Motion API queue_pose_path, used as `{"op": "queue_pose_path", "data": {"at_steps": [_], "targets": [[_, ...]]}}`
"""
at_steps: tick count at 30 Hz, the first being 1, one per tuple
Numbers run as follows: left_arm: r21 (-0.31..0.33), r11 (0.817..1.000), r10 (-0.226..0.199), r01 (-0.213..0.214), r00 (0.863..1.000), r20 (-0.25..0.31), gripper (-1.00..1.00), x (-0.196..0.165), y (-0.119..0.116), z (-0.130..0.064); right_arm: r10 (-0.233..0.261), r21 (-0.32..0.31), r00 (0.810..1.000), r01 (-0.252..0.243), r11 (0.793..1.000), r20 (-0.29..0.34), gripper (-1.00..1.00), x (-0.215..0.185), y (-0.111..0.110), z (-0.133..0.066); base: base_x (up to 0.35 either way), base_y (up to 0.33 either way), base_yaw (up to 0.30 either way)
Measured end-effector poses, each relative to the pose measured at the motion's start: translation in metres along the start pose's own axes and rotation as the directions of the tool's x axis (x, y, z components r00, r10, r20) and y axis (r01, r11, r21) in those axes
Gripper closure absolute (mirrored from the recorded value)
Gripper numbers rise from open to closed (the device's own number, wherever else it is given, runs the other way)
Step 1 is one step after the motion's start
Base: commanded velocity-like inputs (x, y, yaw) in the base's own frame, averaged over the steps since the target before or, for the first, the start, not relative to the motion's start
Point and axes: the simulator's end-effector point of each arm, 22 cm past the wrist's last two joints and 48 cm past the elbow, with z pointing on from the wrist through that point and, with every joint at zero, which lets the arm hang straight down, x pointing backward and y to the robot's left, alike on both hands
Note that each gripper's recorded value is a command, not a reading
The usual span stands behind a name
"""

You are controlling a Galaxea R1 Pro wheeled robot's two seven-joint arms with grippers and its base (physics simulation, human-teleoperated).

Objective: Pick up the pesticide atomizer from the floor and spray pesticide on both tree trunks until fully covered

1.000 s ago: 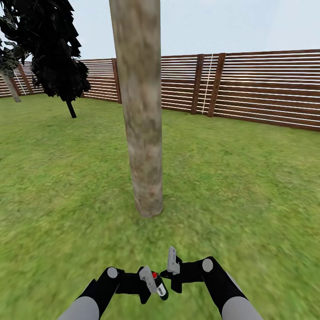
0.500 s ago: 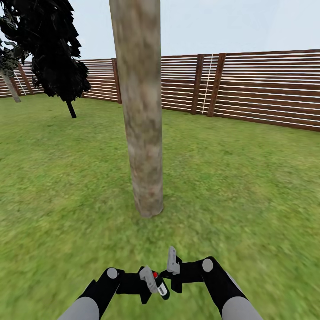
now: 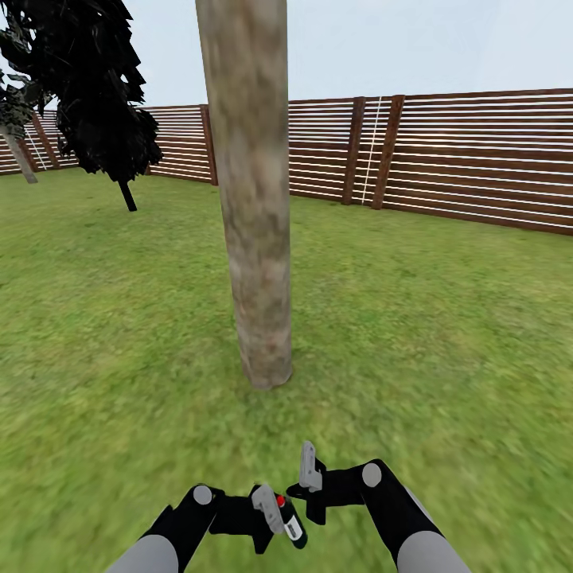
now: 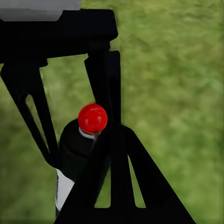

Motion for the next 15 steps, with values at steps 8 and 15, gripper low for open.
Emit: {"op": "queue_pose_path", "data": {"at_steps": [8, 15], "targets": [[0.005, 1.000, -0.005, 0.005, 1.000, 0.000, 1.00, 0.0010, -0.0021, 0.0011, 0.000, 0.000, 1.000, 0.000, 1.000, 0.000, 1.00, -0.0001, 0.0000, 0.0000, 0.000, 0.000, 0.000], [-0.002, 1.000, -0.021, 0.021, 1.000, 0.020, 1.00, -0.0031, -0.0008, 0.0012, 0.000, 0.000, 1.000, 0.000, 1.000, 0.000, 1.00, -0.0001, 0.0000, 0.0000, 0.000, 0.000, 0.000]]}}
